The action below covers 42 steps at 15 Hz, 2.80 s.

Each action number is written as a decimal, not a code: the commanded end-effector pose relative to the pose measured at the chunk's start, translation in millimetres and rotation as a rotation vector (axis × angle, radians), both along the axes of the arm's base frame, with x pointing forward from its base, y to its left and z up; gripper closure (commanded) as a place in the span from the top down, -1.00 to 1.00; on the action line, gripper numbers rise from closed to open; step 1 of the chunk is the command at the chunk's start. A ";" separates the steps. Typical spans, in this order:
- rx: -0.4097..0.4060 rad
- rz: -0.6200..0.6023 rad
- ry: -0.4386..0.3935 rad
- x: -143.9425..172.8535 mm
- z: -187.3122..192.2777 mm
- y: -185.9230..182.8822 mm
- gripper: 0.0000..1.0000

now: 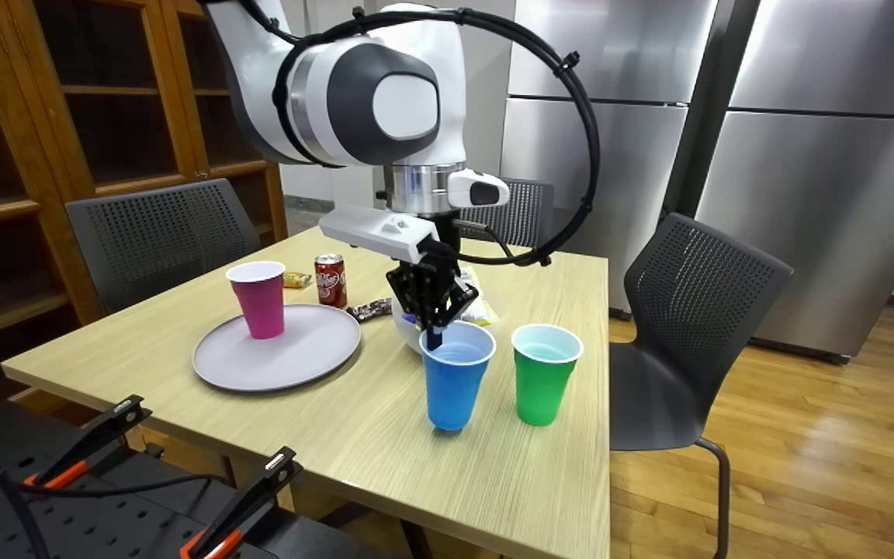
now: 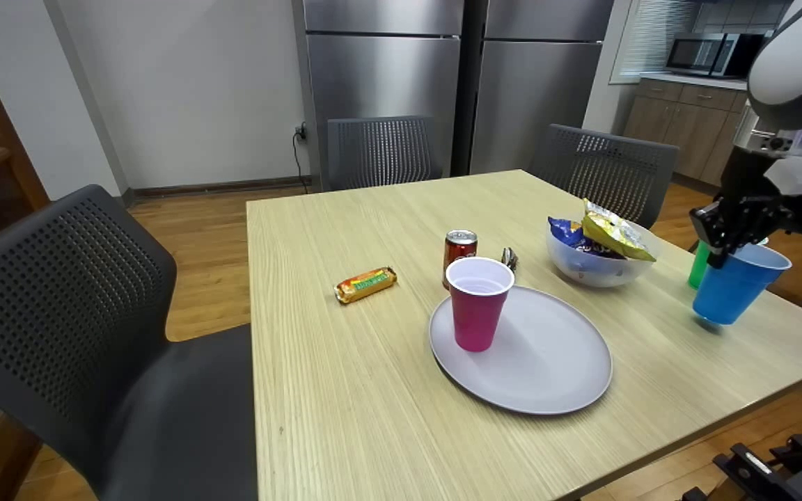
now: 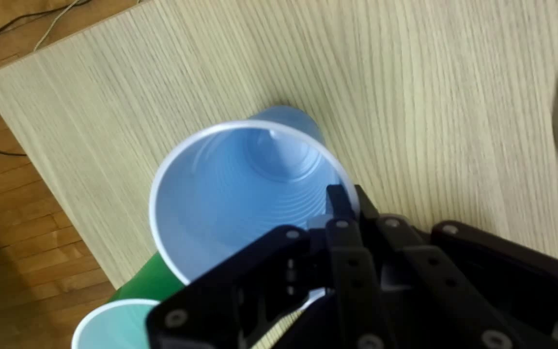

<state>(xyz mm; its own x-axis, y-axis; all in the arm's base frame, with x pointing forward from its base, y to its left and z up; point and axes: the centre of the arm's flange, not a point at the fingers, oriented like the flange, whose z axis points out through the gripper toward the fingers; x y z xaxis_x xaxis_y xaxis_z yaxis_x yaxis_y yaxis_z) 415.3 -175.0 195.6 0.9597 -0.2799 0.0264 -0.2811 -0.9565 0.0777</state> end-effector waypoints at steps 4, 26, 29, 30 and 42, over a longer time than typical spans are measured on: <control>-0.014 0.085 0.003 -14.9 24.3 51.7 -0.98; 0.005 0.150 -0.035 29.5 38.3 209.8 -0.98; 0.013 0.123 -0.045 40.9 38.7 223.8 -0.98; 0.016 0.111 -0.049 44.7 38.2 227.4 -0.98; 0.033 -0.009 -0.088 71.8 19.8 270.8 -0.98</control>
<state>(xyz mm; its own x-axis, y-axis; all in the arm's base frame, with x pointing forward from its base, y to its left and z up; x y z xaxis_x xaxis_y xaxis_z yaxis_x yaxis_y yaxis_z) 472.1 84.2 224.2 0.9631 -0.2526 0.0926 -0.2552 -0.9667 0.0182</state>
